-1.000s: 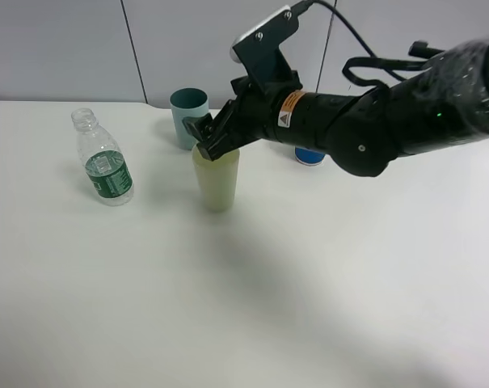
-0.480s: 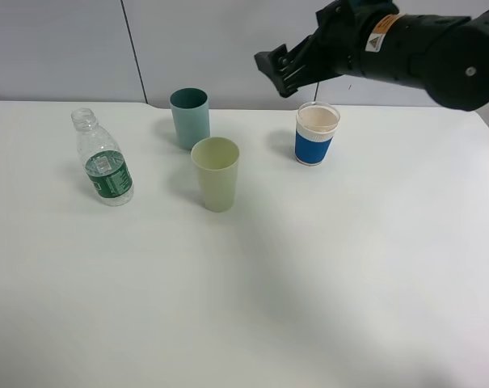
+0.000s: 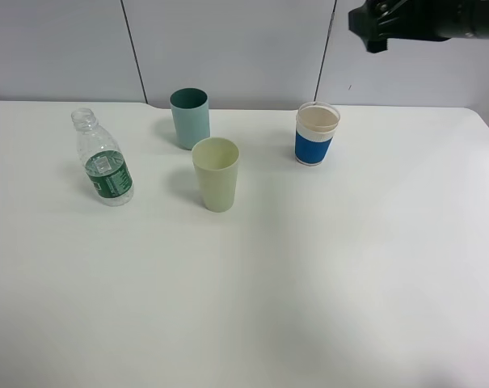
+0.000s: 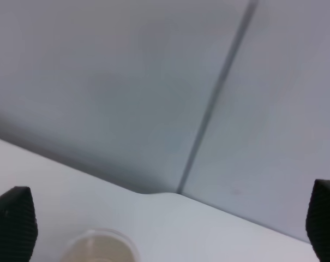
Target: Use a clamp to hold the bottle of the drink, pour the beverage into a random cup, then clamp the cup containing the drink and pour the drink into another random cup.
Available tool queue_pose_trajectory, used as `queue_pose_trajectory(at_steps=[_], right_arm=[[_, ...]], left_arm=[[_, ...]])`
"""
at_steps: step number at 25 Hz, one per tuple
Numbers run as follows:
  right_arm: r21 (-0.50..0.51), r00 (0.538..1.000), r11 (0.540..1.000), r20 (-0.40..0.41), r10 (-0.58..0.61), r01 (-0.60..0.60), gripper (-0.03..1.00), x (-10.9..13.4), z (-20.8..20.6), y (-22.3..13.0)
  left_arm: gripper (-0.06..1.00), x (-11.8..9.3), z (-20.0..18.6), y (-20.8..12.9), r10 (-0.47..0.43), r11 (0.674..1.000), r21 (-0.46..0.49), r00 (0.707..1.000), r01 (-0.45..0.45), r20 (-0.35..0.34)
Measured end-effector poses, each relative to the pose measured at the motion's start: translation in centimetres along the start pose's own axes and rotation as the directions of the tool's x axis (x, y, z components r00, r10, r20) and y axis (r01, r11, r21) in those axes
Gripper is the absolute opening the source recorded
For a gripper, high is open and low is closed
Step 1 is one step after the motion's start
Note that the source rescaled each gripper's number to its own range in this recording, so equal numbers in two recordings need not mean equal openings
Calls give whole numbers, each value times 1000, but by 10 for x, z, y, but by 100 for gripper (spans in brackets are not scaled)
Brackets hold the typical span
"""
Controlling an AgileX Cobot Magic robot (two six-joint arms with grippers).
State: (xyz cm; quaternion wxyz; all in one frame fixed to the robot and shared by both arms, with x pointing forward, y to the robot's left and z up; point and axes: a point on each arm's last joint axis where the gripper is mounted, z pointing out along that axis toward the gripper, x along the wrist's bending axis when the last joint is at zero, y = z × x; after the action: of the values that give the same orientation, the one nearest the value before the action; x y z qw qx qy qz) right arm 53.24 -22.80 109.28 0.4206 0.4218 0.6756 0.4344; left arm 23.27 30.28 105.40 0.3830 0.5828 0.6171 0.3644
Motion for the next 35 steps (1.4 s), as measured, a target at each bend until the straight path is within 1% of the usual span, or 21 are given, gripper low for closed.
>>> queue_pose_trajectory(at_steps=[4, 7, 10, 13, 16, 20, 23, 27, 32, 35], right_arm=[[49, 994, 998, 97, 40, -45, 99, -29, -24, 2], [75, 985, 995, 165, 55, -68, 99, -45, -46, 5], [69, 971, 994, 229, 68, -86, 99, -58, -73, 11], [30, 955, 995, 287, 80, -92, 99, -64, -106, 20], [-46, 941, 996, 327, 86, -75, 99, -61, -146, 33], [-152, 930, 987, 352, 110, -59, 99, -50, -197, 43], [-198, 923, 979, 367, 120, -49, 99, -41, -232, 43], [-193, 915, 979, 378, 138, -68, 99, -28, -270, 32], [-103, 910, 987, 385, 153, -122, 99, -14, -302, 9], [-83, 908, 987, 387, 162, -140, 99, -7, -318, -2]], left_arm=[[100, 0, 0, 0, 0, 1000, 0, 1000, 0, 0], [100, 0, 0, 0, 0, 1000, 0, 1000, 0, 0], [100, 0, 0, 0, 0, 1000, 0, 1000, 0, 0], [100, 0, 0, 0, 0, 1000, 0, 1000, 0, 0], [100, 0, 0, 0, 1, 1000, 0, 1000, -1, -1], [100, 0, 0, 0, 1, 1000, 0, 1000, -1, -1], [100, 0, 0, 0, 1, 1000, 0, 1000, -1, -1], [100, 0, 0, 0, 1, 1000, 0, 1000, -1, -1], [100, 0, 0, 0, 1, 1000, 0, 1000, -1, -1], [100, 0, 0, 0, 1, 1000, 0, 1000, -1, -1]])
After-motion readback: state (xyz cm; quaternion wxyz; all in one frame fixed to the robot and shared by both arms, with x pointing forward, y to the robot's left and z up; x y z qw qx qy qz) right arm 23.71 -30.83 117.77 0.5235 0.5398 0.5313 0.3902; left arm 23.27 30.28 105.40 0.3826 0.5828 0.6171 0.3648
